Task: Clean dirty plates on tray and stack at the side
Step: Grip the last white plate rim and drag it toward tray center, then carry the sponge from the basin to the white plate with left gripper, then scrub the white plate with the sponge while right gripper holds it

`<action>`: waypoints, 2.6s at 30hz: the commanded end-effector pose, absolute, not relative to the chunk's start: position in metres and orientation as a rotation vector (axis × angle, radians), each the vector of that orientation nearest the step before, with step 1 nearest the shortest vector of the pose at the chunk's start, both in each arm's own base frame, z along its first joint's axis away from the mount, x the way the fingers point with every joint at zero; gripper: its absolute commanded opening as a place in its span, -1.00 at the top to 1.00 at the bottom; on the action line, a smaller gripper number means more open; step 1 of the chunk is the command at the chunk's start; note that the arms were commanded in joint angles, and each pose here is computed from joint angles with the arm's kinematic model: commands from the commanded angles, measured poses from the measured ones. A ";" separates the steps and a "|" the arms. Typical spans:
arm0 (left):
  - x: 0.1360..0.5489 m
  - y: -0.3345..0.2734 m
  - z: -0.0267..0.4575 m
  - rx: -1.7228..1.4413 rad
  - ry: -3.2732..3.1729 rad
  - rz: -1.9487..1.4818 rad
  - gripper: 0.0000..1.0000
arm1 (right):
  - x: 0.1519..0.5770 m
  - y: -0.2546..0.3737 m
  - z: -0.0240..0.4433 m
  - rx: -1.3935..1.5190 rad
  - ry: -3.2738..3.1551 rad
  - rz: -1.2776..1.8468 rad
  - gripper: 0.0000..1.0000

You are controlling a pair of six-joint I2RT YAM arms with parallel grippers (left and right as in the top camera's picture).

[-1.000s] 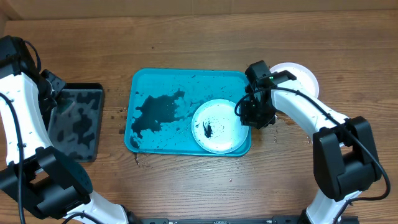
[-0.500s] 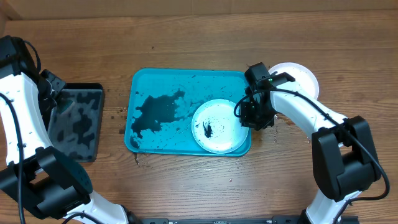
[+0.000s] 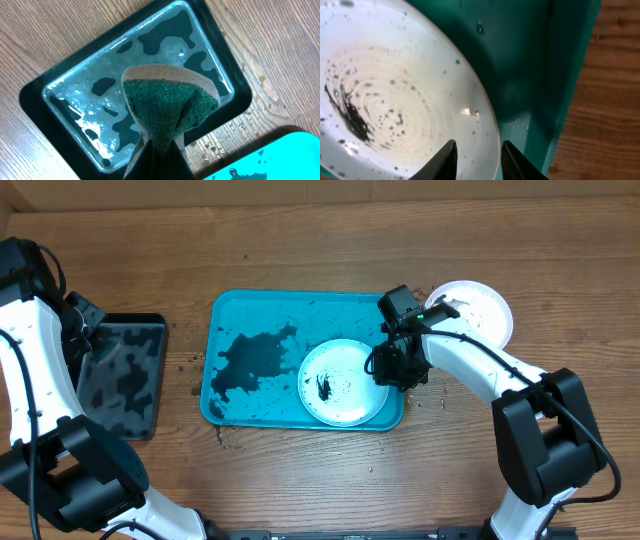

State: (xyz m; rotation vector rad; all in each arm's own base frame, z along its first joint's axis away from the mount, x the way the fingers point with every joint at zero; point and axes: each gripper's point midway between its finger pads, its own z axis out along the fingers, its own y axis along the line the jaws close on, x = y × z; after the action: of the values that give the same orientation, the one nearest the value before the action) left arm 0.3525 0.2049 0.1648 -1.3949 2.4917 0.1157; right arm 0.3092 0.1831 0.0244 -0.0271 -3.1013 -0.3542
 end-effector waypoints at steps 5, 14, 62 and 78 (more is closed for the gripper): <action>0.355 0.201 0.167 -1.368 2.496 0.103 0.92 | 0.299 0.174 0.004 -0.116 -3.119 -0.330 0.51; 0.367 0.179 0.167 -1.216 2.572 -0.082 0.92 | 0.338 0.192 0.013 -0.080 -3.263 -0.481 0.86; 0.445 -0.128 0.154 -0.181 2.746 -0.445 0.92 | 0.393 0.240 0.011 -0.040 -3.222 -0.701 0.93; 0.411 -0.187 0.068 -0.045 3.017 -0.475 0.92 | 0.409 0.213 0.008 -0.089 -3.351 -0.433 0.93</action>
State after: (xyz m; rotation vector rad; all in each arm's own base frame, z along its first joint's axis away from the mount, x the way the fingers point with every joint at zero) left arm 0.4227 -0.1681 0.0861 -0.0715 2.9574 -0.4485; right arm 0.3975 0.2247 0.0087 -0.0747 -3.2783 -0.5589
